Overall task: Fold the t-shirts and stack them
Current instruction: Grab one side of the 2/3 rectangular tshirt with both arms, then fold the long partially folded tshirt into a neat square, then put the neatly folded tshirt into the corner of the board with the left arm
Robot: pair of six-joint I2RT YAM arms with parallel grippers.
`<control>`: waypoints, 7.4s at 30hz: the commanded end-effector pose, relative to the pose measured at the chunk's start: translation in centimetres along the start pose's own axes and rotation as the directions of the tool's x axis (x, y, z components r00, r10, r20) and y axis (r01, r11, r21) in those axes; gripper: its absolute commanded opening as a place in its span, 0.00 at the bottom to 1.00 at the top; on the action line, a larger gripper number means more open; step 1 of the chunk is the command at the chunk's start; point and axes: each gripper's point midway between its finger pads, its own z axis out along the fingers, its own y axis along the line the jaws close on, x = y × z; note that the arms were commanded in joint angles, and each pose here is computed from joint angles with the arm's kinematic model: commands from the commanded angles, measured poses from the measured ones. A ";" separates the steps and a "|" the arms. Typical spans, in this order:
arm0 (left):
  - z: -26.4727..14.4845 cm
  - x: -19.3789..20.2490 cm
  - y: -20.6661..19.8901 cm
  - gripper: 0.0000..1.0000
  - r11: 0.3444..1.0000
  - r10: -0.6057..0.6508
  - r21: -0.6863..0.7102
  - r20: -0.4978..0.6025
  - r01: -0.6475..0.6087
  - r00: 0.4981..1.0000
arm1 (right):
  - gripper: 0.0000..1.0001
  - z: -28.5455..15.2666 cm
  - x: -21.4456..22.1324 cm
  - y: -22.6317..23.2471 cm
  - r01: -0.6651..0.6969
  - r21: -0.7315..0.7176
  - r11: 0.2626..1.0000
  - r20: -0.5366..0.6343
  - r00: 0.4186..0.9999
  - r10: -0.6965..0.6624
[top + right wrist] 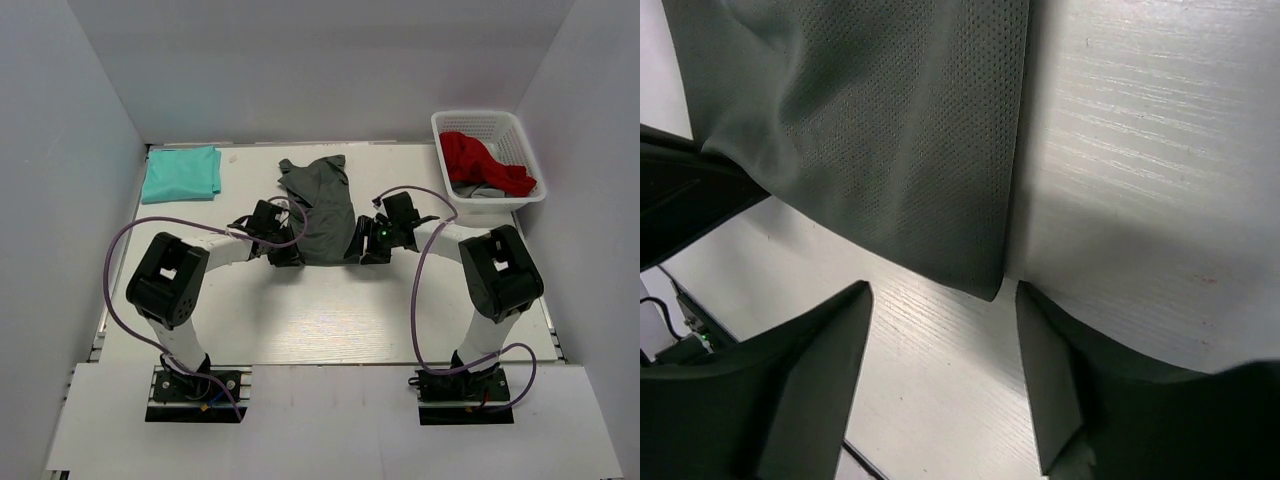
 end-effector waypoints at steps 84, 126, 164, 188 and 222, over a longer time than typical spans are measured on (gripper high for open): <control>-5.1 -5.7 -6.6 0.02 0.987 0.087 0.138 -0.021 -0.083 0.996 | 0.00 -8.3 -5.4 2.4 0.106 -0.063 0.992 0.083 0.991 -0.100; 5.4 -5.4 -2.6 1.00 0.978 0.100 0.195 -0.119 -0.076 0.988 | 0.90 3.0 -6.1 -0.2 0.060 -0.366 0.929 0.047 0.998 -0.046; 2.4 -0.3 1.5 0.73 0.968 0.180 -0.143 -0.180 -0.207 0.967 | 0.90 -12.4 0.1 1.8 0.218 -0.106 0.970 0.345 0.923 -0.170; -4.1 -14.9 2.0 0.00 0.753 0.490 -0.558 0.124 -0.348 0.863 | 0.90 -13.8 -2.7 -2.4 0.151 0.164 0.975 0.467 0.859 -0.211; -17.7 -40.5 14.2 0.00 0.565 0.672 -0.798 0.298 -0.210 0.678 | 0.90 -10.9 -9.5 1.0 0.140 0.021 0.990 0.481 0.866 -0.133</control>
